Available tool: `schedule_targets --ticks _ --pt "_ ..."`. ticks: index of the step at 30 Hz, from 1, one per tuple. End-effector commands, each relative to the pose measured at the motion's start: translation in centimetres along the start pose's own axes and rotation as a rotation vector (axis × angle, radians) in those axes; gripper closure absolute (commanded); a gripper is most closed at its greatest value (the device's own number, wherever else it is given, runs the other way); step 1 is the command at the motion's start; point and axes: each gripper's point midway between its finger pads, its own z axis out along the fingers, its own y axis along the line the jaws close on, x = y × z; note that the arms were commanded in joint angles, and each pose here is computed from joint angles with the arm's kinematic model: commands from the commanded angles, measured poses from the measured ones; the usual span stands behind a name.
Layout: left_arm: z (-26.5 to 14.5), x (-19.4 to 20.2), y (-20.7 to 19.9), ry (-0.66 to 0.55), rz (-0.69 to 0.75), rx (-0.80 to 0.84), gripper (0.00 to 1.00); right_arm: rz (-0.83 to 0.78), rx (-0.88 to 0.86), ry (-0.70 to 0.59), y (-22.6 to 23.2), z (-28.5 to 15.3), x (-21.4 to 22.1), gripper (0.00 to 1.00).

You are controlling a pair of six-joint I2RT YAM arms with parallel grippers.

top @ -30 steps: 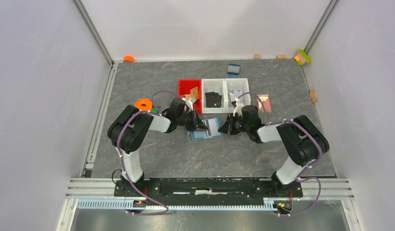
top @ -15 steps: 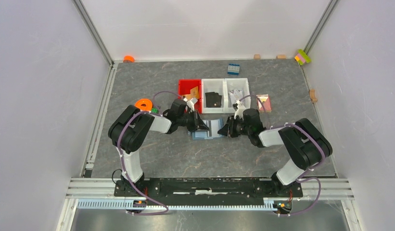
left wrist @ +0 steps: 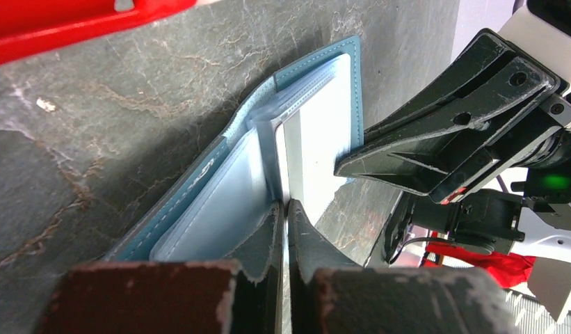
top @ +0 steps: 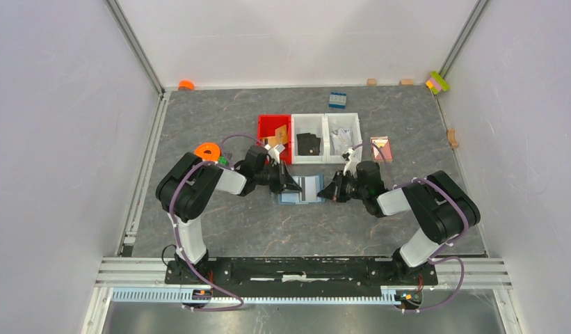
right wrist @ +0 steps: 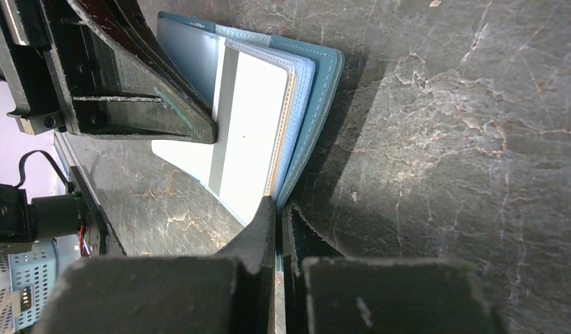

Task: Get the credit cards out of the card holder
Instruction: Remove the credit card from the card holder.

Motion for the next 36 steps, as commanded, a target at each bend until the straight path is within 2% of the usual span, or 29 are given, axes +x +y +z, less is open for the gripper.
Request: schedule_targets --ticks 1,36 --pt "-0.8 -0.4 -1.3 -0.008 0.002 0.045 0.98 -0.003 -0.015 -0.014 0.1 -0.2 -0.2 1.0" --pt "-2.6 -1.0 0.8 -0.037 -0.031 -0.027 0.98 0.029 0.021 -0.03 -0.9 -0.7 -0.4 1.0"
